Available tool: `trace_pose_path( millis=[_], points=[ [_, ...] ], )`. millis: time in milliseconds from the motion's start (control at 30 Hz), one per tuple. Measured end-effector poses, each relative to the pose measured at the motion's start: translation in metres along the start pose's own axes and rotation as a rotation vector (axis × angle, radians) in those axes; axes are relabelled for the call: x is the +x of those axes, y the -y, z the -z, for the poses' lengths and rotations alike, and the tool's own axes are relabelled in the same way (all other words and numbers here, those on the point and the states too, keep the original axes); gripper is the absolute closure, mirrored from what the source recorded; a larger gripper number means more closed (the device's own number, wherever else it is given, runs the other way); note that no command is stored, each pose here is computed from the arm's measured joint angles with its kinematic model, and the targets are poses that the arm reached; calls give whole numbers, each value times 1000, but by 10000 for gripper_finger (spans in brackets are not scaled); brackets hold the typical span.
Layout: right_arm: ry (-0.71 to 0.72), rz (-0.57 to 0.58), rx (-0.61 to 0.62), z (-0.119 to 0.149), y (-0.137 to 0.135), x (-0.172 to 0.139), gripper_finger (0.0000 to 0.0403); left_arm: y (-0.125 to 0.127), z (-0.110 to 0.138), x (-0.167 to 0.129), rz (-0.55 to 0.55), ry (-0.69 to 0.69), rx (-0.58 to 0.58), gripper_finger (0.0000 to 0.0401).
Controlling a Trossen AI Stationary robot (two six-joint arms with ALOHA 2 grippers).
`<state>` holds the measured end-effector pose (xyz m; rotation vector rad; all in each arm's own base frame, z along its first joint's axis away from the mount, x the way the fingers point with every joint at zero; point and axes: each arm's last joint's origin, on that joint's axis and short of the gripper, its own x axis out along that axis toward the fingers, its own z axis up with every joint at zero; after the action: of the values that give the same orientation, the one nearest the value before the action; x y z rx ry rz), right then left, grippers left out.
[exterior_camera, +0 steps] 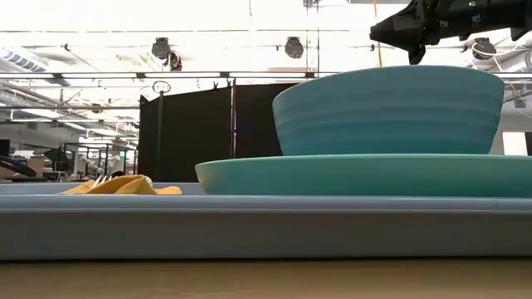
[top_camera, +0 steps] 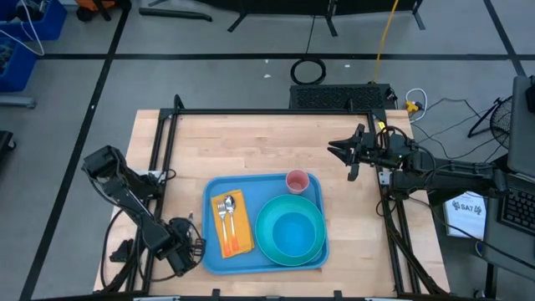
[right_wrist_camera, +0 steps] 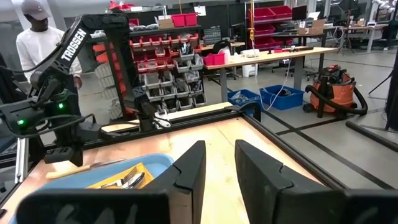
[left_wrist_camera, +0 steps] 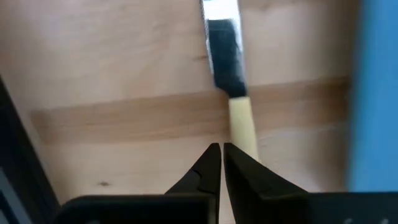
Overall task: Set up tray
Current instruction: Put the knife on the yellow napkin
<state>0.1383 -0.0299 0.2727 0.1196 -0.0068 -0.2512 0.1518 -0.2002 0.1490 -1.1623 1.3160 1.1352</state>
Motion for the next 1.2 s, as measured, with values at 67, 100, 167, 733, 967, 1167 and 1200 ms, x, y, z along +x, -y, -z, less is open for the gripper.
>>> trace_pose_path(
  millis=[67,100,167,733,967,1167,1200],
  points=[
    [0,0,0,0,0,0,325,1,-3,-5,27,6,-1,375],
    [0,0,0,0,0,0,325,1,-5,-8,34,4,-1,375],
    [0,0,8,0,0,0,325,-1,-6,-13,36,2,-5,375],
    [-1,0,9,0,0,0,325,9,-3,-6,84,-13,-2,323],
    [-2,0,10,0,0,0,325,9,-3,-5,71,-22,-14,279],
    [-8,1,10,1,0,0,325,8,-3,-4,64,-32,-24,277],
    [-8,0,10,1,0,0,325,8,-4,-4,63,-33,-24,277]
  ],
)
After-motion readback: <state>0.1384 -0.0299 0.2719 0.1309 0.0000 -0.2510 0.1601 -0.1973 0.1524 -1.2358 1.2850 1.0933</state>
